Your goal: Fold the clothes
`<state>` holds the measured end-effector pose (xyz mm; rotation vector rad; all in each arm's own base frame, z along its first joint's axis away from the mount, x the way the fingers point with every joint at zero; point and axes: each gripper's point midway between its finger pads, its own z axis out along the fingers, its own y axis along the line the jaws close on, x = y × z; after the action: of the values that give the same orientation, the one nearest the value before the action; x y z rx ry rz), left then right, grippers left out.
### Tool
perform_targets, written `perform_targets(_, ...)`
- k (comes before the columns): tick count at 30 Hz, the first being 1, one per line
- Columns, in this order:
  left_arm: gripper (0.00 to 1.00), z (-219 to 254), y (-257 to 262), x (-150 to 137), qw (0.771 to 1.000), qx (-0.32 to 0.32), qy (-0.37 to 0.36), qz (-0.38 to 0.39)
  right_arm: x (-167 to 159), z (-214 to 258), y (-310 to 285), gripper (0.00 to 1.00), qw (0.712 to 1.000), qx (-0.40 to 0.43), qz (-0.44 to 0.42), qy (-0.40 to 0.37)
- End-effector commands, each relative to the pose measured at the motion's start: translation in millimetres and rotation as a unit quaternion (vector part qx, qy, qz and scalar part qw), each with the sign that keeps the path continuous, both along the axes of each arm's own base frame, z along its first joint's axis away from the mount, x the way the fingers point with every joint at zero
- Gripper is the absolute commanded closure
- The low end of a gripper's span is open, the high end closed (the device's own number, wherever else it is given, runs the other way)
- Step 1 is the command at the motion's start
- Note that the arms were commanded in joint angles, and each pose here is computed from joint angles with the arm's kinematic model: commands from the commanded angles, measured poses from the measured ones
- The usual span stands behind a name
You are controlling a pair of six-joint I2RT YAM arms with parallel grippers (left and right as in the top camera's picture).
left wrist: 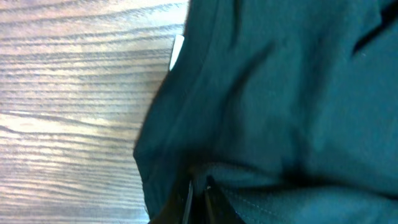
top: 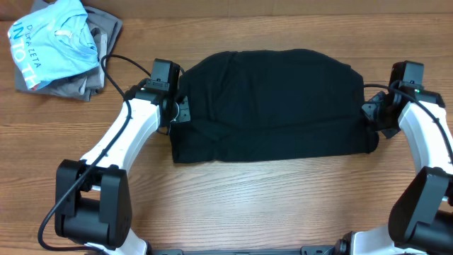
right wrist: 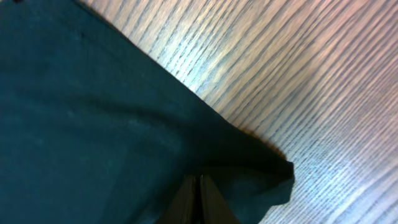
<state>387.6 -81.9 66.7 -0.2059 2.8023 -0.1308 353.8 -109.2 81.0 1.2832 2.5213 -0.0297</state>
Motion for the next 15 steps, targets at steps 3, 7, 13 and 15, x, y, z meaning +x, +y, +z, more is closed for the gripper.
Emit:
perform_targets(3,0.59,-8,10,16,0.999,0.033,-0.024,-0.012,-1,-10,1,0.62,1.0,-0.002,0.003,0.007)
perform_targets(7,0.0,15,7,27,0.998,0.034,-0.05,-0.028,-1,-1,1,0.12,1.0,-0.001,0.022,0.015)
perform_targets(13,0.07,80,3,15,0.999,0.023,-0.017,-0.036,-7,31,8,0.12,0.998,0.015,0.047,0.041)
perform_targets(15,0.22,82,-10,-2,0.998,-0.01,0.018,-0.056,-8,32,19,0.17,0.995,0.039,0.079,0.043)
